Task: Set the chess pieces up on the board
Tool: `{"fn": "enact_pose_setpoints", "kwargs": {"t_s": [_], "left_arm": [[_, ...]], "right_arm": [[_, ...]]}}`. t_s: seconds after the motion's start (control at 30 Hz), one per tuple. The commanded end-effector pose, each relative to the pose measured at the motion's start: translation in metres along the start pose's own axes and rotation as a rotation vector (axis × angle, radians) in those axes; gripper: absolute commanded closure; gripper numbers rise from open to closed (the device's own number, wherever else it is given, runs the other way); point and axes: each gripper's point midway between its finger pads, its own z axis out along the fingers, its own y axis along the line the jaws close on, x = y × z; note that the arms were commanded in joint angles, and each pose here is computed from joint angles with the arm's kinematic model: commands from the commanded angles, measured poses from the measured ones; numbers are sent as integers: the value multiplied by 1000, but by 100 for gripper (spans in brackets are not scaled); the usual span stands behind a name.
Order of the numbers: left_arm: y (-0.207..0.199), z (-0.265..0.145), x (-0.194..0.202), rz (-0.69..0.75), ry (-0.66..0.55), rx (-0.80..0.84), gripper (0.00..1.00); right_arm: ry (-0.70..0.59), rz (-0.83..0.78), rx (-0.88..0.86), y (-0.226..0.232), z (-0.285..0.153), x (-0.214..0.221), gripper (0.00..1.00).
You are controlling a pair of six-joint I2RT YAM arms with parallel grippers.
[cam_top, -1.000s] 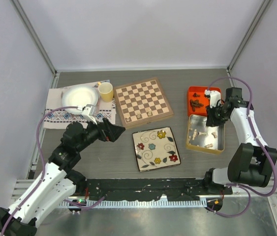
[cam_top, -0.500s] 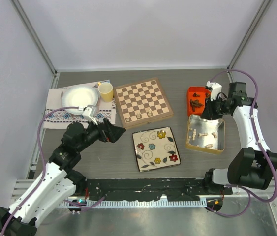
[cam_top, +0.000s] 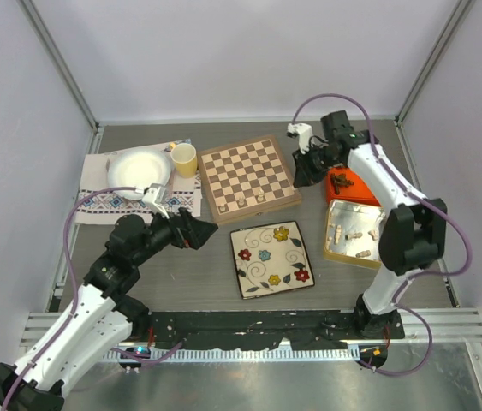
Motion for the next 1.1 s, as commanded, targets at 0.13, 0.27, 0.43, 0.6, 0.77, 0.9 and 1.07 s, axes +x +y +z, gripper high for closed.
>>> {"fn": "enact_pose_setpoints", "kwargs": {"t_s": [0.13, 0.27, 0.43, 0.6, 0.77, 0.9, 1.07], "left_arm": [[6, -11, -4, 22, -41, -33, 0], [8, -14, -4, 35, -45, -48, 0], [9, -12, -5, 39, -44, -50, 0], [9, -10, -6, 45, -41, -50, 0], [8, -10, -6, 46, -44, -47, 0], [8, -10, -6, 46, -46, -45, 0], [8, -10, -7, 48, -48, -46, 0]], "right_arm": [[74, 9, 94, -40, 46, -45, 91], [113, 10, 109, -51, 65, -48, 90], [147, 17, 111, -56, 74, -44, 90], [183, 10, 113, -57, 85, -38, 89], [202, 6, 115, -56, 93, -36, 89], [213, 5, 117, -57, 98, -34, 88], [229, 5, 128, -61, 102, -32, 87]]}}
